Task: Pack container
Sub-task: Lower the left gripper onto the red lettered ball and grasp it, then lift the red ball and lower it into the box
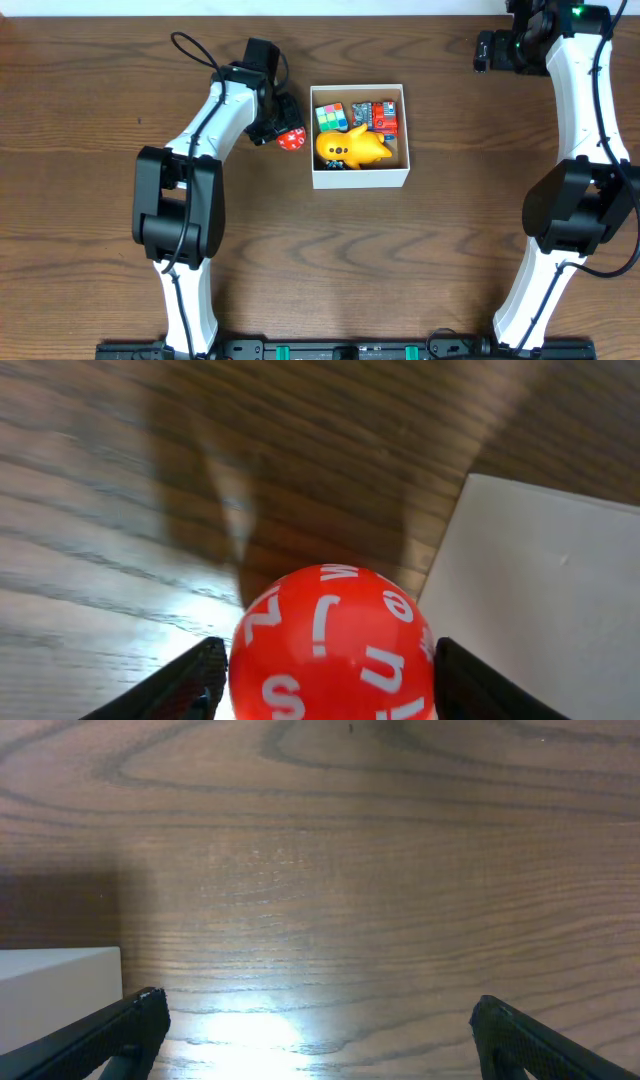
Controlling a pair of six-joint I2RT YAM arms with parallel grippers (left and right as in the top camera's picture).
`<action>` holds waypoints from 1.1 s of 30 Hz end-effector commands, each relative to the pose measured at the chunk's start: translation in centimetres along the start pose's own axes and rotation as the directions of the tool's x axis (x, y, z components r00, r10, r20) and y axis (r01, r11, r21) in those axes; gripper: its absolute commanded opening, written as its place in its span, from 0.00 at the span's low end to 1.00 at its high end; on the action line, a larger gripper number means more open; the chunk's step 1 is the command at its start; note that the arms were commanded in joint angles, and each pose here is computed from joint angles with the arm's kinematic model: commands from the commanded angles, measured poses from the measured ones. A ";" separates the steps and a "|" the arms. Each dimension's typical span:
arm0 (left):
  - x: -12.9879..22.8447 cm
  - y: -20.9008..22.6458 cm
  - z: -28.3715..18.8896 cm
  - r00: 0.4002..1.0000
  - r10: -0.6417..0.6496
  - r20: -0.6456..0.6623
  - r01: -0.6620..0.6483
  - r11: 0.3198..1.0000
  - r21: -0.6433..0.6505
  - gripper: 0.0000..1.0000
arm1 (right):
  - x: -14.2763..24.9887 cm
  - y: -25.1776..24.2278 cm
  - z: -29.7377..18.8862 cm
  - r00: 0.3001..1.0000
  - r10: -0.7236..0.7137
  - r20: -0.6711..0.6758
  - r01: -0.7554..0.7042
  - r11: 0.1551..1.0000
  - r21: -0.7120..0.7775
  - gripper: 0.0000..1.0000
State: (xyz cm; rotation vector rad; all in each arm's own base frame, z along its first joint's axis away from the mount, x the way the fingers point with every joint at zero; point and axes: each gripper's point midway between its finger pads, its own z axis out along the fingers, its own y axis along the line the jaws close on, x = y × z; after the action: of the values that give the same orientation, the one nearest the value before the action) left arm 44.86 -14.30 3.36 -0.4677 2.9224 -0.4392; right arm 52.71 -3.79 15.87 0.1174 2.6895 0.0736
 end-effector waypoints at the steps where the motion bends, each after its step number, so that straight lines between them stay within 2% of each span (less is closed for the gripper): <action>1: 0.3 1.2 1.1 1.000 -0.016 -0.021 0.015 0.999 -0.041 0.47 | -0.6 -0.2 -0.5 1.000 0.017 0.019 -0.017 1.000 -0.002 0.99; 4: -0.1 1.3 0.6 1.000 -0.025 -0.016 0.025 0.999 -0.030 0.22 | -0.6 -0.2 -0.5 1.000 0.017 0.019 -0.017 1.000 -0.002 0.99; 6: -0.3 1.3 -0.2 0.999 -0.033 -0.015 0.032 0.999 -0.025 0.15 | -0.6 -0.2 -0.5 1.000 0.017 0.019 -0.017 1.000 -0.002 0.99; 13: -2.7 0.3 -5.7 0.995 -0.035 0.092 0.032 0.999 0.033 0.13 | -0.6 -0.2 -0.5 1.000 0.017 0.019 -0.017 1.000 -0.002 0.99; 18: -4.6 -2.9 -11.2 0.967 0.025 0.253 -0.060 0.989 0.133 0.06 | -0.6 -0.2 -0.5 1.000 0.017 0.019 -0.017 1.000 -0.002 0.99; 21: -5.2 -6.5 -14.9 0.922 0.125 0.367 -0.219 0.949 0.225 0.06 | -0.6 -0.2 -0.5 1.000 0.017 0.019 -0.017 1.000 -0.002 0.99; 23: -5.1 -9.5 -17.4 0.859 0.231 0.457 -0.382 0.884 0.271 0.06 | -0.6 -0.2 -0.5 1.000 0.017 0.019 -0.017 1.000 -0.002 0.99; 24: -4.7 -11.3 -18.5 0.808 0.302 0.506 -0.488 0.824 0.287 0.06 | -0.6 -0.2 -0.5 1.000 0.017 0.019 -0.017 1.000 -0.002 0.99; 26: -3.2 -14.5 -20.0 0.695 0.423 0.582 -0.667 0.682 0.301 0.06 | -0.6 -0.2 -0.5 1.000 0.017 0.019 -0.017 1.000 -0.002 0.99; 27: -1.9 -16.1 -20.4 0.617 0.491 0.616 -0.758 0.582 0.295 0.06 | -0.6 -0.2 -0.5 1.000 0.017 0.019 -0.017 1.000 -0.002 0.99; 29: -0.3 -17.2 -20.2 0.530 0.565 0.633 -0.834 0.482 0.269 0.06 | -0.6 -0.2 -0.5 1.000 0.017 0.019 -0.017 1.000 -0.002 0.99; 33: 2.7 -16.9 -17.7 0.406 0.706 0.580 -0.912 0.351 0.211 0.06 | -0.6 -0.2 -0.5 1.000 0.017 0.019 -0.017 1.000 -0.002 0.99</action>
State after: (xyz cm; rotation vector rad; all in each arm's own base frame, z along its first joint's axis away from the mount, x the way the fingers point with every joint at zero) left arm 45.34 -24.44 26.42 0.6103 2.1653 -0.7997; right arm 52.71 -3.79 15.87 0.1179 2.6895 0.0737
